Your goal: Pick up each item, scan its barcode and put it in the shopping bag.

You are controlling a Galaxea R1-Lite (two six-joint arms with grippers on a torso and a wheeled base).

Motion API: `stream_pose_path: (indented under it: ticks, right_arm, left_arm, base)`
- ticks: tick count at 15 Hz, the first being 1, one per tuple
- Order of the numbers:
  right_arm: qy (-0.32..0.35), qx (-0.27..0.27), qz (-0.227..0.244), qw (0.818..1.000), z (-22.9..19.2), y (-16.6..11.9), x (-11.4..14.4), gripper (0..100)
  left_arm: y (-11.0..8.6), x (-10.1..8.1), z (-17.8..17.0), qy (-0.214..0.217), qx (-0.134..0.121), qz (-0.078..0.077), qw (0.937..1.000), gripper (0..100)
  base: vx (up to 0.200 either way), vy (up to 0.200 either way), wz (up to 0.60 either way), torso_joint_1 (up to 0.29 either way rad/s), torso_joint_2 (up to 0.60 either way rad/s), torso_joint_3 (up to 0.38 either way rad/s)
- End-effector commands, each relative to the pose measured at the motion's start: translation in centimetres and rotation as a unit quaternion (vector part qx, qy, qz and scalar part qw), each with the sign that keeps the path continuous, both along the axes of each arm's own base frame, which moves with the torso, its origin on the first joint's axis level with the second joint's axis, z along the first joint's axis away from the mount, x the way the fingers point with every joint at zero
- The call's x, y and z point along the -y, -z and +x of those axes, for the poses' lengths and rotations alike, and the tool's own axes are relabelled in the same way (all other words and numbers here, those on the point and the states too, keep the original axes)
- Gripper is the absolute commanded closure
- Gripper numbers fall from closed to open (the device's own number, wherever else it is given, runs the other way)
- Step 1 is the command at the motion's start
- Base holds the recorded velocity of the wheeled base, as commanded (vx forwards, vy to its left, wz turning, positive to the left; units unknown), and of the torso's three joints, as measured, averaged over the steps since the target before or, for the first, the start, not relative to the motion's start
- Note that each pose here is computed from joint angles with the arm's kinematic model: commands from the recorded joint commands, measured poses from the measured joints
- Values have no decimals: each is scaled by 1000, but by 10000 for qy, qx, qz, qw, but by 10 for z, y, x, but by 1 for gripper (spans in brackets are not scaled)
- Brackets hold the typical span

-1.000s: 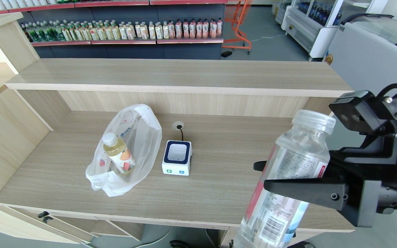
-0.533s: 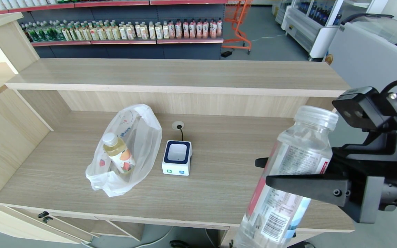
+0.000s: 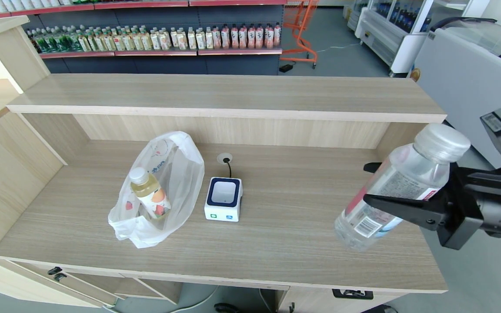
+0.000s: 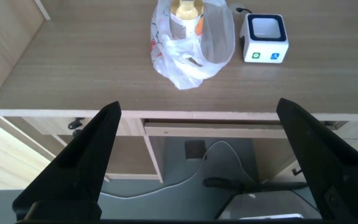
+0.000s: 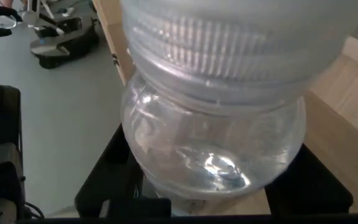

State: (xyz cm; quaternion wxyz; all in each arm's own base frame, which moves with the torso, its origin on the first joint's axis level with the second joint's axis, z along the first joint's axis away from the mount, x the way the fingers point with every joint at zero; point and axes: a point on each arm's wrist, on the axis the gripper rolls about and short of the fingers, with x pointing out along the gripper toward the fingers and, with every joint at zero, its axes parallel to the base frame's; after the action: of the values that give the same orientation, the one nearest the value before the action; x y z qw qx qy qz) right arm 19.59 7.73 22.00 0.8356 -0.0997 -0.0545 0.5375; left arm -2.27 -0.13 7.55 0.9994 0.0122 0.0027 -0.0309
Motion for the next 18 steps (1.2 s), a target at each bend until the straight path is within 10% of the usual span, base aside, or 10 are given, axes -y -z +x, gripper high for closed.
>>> stream_pose_path:
  ticks: [1,3,18]
  right_arm:
    - [944,820,-609,9903,7,4,39,100]
    - [1610,1303,-1220,9707,9,10,56,100]
    - [1946,1537,-1442,9580,5,10,70,100]
  left_arm:
    - [0,0,0,-2,0,-1,10000,0]
    - [0,0,0,-2,0,-1,10000,0]
    - [0,0,0,-2,0,-1,10000,0]
  base:
    - [0,0,0,0,0,0]
    - [0,0,0,0,0,0]
    - [0,0,0,0,0,0]
